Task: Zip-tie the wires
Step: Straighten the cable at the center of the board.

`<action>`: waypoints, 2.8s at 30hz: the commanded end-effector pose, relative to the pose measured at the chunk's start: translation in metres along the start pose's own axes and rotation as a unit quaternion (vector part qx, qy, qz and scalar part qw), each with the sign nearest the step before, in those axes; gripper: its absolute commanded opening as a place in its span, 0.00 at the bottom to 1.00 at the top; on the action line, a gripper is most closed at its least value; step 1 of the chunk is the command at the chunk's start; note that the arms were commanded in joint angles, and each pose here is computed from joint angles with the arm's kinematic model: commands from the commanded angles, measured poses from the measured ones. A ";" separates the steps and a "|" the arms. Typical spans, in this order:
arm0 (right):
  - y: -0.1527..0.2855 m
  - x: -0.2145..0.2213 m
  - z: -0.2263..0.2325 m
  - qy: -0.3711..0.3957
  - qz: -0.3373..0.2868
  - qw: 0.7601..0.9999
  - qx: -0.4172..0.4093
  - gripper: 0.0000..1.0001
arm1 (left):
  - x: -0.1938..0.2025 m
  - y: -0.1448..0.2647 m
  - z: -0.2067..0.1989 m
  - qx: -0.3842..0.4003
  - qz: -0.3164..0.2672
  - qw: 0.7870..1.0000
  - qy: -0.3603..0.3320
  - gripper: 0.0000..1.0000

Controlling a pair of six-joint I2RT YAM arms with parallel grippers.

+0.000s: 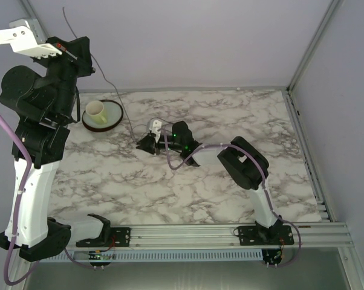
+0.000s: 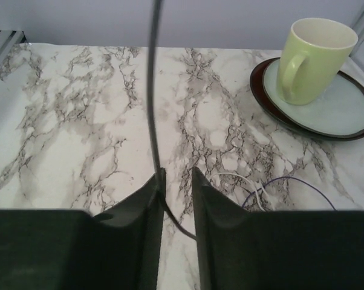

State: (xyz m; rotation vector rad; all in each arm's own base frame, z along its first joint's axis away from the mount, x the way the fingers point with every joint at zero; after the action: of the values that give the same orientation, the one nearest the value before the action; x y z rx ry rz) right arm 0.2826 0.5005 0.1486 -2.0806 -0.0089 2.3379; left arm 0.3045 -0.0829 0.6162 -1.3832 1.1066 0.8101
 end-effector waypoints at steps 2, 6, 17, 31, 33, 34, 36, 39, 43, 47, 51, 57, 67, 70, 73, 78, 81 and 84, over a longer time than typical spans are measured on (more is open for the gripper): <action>-0.013 -0.048 -0.001 0.028 -0.041 0.999 -0.002 0.00 | -0.015 0.006 0.007 -0.013 -0.016 1.000 -0.007 0.00; -0.013 -0.097 -0.002 0.058 -0.083 0.995 0.013 0.00 | -0.005 0.005 0.008 -0.018 -0.006 1.000 -0.006 0.00; 0.024 -0.207 0.025 -0.039 -0.156 0.986 -0.035 0.00 | 0.027 0.006 0.021 -0.052 0.028 0.998 -0.020 0.00; 0.223 -0.096 -0.023 -0.157 0.133 0.905 0.372 0.00 | 0.124 0.039 0.042 -0.095 0.139 0.986 -0.017 0.00; 0.256 -0.081 -0.018 -0.182 0.157 0.876 0.419 0.00 | 0.154 0.050 0.043 -0.099 0.169 0.981 -0.001 0.00; 0.272 -0.074 -0.015 -0.193 0.166 0.859 0.444 0.00 | 0.169 0.056 0.043 -0.099 0.184 0.978 0.008 0.00; 0.307 -0.059 -0.007 -0.207 0.191 0.822 0.495 0.00 | 0.203 0.071 0.046 -0.110 0.217 0.970 0.024 0.00; 0.358 -0.041 0.004 -0.223 0.217 0.759 0.572 0.00 | 0.247 0.100 0.052 -0.126 0.251 0.958 0.058 0.00; 0.415 -0.034 0.010 -0.222 0.204 0.684 0.664 0.00 | 0.296 0.139 0.062 -0.153 0.278 0.943 0.103 0.00; 0.439 -0.034 0.005 -0.230 0.190 0.649 0.700 0.00 | 0.334 0.173 0.066 -0.170 0.297 0.926 0.156 0.00; 0.456 -0.010 -0.007 -0.248 0.218 0.611 0.719 0.00 | 0.380 0.204 0.065 -0.177 0.340 0.905 0.186 0.00; 0.454 0.045 -0.015 -0.291 0.301 0.582 0.697 0.00 | 0.431 0.232 0.061 -0.185 0.384 0.876 0.225 0.00; 0.458 0.082 -0.016 -0.309 0.370 0.549 0.683 0.00 | 0.470 0.245 0.068 -0.210 0.408 0.862 0.216 0.00; 0.458 0.091 -0.016 -0.315 0.389 0.541 0.676 0.00 | 0.483 0.250 0.071 -0.221 0.412 0.857 0.217 0.00; 0.454 0.097 -0.018 -0.323 0.399 0.543 0.664 0.00 | 0.496 0.257 0.076 -0.232 0.420 0.852 0.211 0.00; 0.449 0.095 -0.024 -0.326 0.402 0.549 0.657 0.09 | 0.511 0.263 0.079 -0.240 0.432 0.846 0.201 0.00; 0.452 0.090 -0.029 -0.315 0.404 0.543 0.666 0.18 | 0.518 0.264 0.080 -0.243 0.440 0.842 0.195 0.00; 0.458 0.087 -0.032 -0.306 0.418 0.530 0.672 0.29 | 0.526 0.268 0.083 -0.252 0.451 0.837 0.183 0.00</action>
State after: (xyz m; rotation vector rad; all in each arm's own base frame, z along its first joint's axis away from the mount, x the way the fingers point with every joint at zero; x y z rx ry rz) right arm 0.2888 0.0611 0.0398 -0.3470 2.1760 1.8678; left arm 0.2269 -0.0798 0.0311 -1.4035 2.0929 1.6030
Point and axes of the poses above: each gripper's point midway between its finger pads, its own y axis back along the fingers, its own z axis along the line the jaws close on, x = y × z, the point moved 1 cm from there along y, back along the fingers, and after that the axes turned 12 degrees about -y, right-handed, at the moved point
